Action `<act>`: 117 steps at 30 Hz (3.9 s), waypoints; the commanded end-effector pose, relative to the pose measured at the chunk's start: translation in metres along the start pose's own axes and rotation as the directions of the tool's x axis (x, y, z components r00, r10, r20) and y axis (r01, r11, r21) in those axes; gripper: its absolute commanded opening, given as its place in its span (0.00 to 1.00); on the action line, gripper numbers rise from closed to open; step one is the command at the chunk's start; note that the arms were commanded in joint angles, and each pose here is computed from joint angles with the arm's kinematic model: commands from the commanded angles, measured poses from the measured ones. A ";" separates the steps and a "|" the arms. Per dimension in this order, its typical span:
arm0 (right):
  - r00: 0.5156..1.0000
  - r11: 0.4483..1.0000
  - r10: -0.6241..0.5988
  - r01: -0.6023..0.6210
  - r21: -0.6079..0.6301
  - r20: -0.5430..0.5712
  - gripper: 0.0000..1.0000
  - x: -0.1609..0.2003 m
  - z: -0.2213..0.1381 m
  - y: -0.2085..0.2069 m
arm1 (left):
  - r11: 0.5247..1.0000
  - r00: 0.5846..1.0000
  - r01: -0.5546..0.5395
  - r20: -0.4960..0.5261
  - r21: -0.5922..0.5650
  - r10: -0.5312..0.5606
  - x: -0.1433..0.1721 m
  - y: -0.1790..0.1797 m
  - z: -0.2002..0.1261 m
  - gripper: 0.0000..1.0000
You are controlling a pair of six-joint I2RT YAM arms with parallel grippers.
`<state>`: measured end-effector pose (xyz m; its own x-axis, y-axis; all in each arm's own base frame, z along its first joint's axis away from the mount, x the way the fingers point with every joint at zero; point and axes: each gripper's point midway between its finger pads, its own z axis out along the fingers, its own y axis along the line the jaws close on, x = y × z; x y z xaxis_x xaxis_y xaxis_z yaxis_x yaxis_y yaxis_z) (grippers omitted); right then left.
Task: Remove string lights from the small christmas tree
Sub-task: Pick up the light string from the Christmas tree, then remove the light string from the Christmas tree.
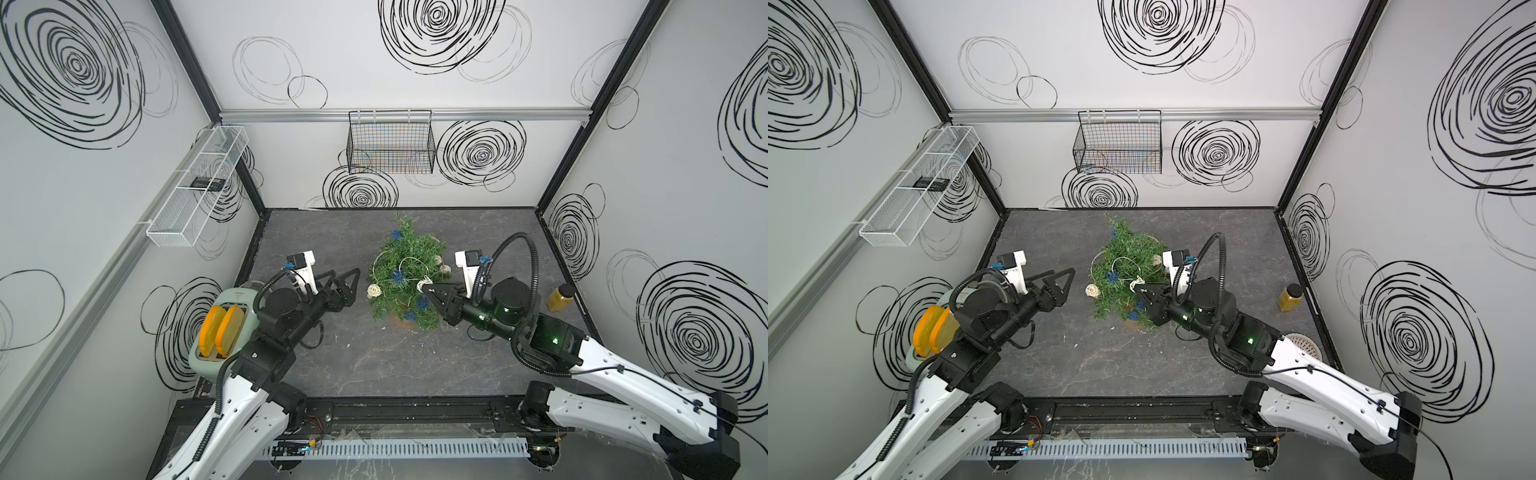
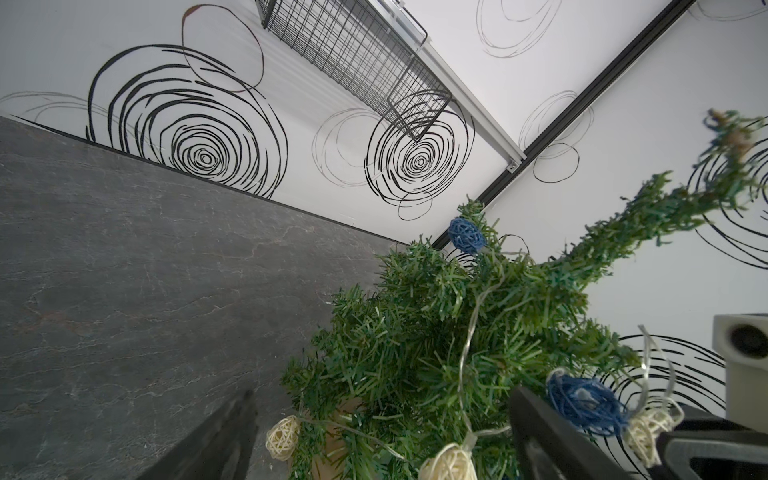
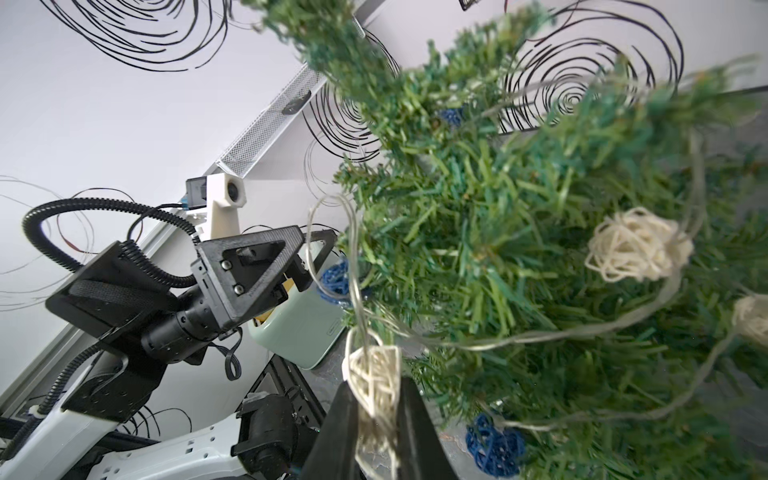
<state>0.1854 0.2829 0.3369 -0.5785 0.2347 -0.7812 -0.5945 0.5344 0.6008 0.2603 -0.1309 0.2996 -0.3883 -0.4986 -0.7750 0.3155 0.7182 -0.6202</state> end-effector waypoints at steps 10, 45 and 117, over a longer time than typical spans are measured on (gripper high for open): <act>0.979 0.970 -0.204 0.198 -0.139 -0.028 0.14 -0.018 -0.023 0.056 | 0.998 0.999 -0.023 0.037 0.063 0.021 -0.019 -0.020 -0.003 0.96; 0.845 0.872 -0.360 0.153 0.466 0.395 0.02 -0.192 -0.100 -0.047 | 0.998 0.998 -0.036 0.062 0.057 0.033 -0.039 -0.021 -0.004 0.96; 0.943 0.831 -0.213 0.313 -0.461 0.255 0.02 -0.282 0.135 0.069 | 0.957 0.964 -0.235 0.165 0.173 0.207 -0.130 -0.034 0.192 0.91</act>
<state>0.4051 0.3731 0.5496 -0.3307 0.2878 -0.8988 -0.9043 0.1757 0.3890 0.4593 -0.2009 0.3776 -0.2364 -0.3538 -0.9050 0.5442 0.7234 -0.4250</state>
